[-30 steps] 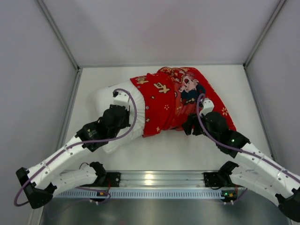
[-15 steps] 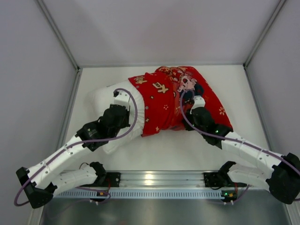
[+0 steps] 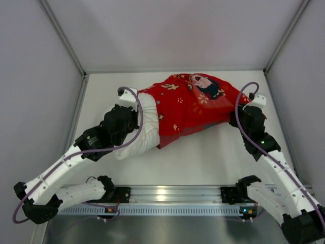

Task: Remove the pillowcase from the pillow

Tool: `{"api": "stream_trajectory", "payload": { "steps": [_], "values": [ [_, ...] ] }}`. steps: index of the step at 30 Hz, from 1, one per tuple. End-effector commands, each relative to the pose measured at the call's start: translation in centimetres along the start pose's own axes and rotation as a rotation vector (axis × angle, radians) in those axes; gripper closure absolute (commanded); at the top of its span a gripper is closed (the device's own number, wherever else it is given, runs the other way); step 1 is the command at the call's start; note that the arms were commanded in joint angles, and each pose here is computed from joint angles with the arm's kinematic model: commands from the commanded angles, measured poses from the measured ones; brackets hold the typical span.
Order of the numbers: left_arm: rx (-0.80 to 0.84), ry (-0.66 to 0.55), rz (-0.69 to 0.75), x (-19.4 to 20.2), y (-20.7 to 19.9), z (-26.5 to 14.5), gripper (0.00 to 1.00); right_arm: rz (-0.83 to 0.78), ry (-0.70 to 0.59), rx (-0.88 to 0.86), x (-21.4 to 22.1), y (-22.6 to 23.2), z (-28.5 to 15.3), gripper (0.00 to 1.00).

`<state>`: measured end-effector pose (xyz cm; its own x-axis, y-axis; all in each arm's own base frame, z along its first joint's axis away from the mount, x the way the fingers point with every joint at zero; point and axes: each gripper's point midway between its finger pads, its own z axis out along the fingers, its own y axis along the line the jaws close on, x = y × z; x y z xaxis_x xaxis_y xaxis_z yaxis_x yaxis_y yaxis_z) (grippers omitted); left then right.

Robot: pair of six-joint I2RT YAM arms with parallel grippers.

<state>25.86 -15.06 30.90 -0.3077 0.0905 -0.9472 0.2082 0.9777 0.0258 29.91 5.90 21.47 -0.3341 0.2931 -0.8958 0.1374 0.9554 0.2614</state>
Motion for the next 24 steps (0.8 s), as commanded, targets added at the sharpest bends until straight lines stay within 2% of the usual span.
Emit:
{"api": "stream_trajectory", "payload": {
  "steps": [1,10,14,15,24],
  "values": [
    [-0.241,-0.295,-0.155,-9.1,6.8,-4.8,1.0,0.004,-0.04,0.271,-2.2,-7.4,-0.5,1.0],
    [-0.298,-0.282,-0.121,-8.2,8.2,-5.5,1.0,0.023,0.008,0.276,-1.2,-8.4,0.7,1.0],
    [-0.327,-0.287,-0.119,-8.2,9.0,-6.0,1.0,0.028,-0.004,0.315,-2.3,-9.8,0.6,1.0],
    [-0.337,-0.29,-0.114,-8.3,9.3,-6.2,1.0,0.057,-0.016,0.357,-2.9,-11.4,0.5,1.0],
    [-0.45,-0.347,-0.125,-10.3,12.9,-9.9,1.0,0.169,-0.005,0.387,-3.2,-14.4,0.7,1.0]
  ]
}}
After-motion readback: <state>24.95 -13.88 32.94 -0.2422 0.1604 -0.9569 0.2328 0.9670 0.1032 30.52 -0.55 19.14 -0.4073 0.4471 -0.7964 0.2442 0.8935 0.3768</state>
